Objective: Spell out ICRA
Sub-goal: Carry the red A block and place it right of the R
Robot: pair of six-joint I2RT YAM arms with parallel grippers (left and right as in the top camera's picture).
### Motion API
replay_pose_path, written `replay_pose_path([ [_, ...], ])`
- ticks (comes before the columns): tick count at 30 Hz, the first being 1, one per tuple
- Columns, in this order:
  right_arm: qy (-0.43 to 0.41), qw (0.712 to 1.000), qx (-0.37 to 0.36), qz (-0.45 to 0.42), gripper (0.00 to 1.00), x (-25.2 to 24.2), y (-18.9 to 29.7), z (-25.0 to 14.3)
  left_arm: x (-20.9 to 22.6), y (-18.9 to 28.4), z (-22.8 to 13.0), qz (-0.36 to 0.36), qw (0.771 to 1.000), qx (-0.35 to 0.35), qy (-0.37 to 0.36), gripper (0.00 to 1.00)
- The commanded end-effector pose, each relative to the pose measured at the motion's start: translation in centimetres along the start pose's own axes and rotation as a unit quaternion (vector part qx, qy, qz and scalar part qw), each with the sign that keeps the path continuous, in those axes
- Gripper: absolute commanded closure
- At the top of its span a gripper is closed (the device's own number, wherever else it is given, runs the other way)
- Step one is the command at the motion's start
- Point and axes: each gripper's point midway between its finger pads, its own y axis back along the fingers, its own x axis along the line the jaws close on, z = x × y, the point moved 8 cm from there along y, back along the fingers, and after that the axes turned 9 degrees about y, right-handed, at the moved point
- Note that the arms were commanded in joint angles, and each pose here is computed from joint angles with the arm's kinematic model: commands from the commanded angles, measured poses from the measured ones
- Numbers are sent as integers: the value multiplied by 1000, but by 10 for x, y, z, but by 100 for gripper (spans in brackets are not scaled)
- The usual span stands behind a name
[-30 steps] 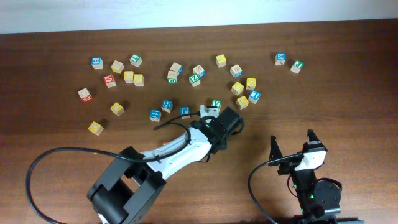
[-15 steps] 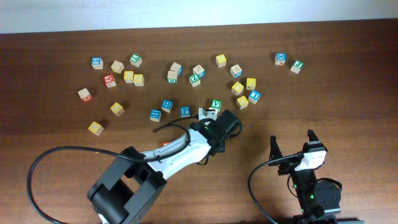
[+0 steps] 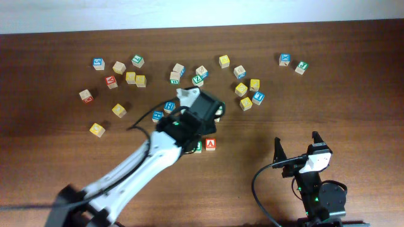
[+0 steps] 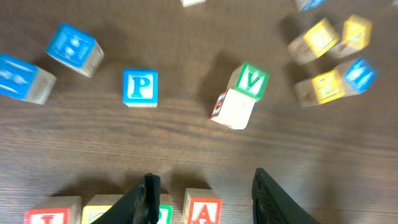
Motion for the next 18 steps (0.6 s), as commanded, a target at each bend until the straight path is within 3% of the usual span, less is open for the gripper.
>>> replay_pose_path([
  [1, -2, 1000, 2, -5, 2, -1, 0, -2, 17, 40, 29, -15, 998, -39, 36, 58],
  [4, -2, 1000, 2, -5, 2, -1, 0, -2, 51, 58, 45, 21, 996, -42, 69, 54],
  [6, -2, 1000, 2, -5, 2, -1, 0, -2, 72, 58, 46, 61, 994, -26, 81, 36],
  [9, -2, 1000, 2, -5, 2, -1, 0, -2, 94, 58, 47, 104, 990, -8, 97, 32],
  [12, -2, 1000, 2, -5, 2, -1, 0, -2, 115, 58, 58, 128, 983, -8, 130, 0],
  [18, -2, 1000, 2, -5, 2, -1, 0, -2, 147, 59, 67, 150, 971, 18, 186, 1],
])
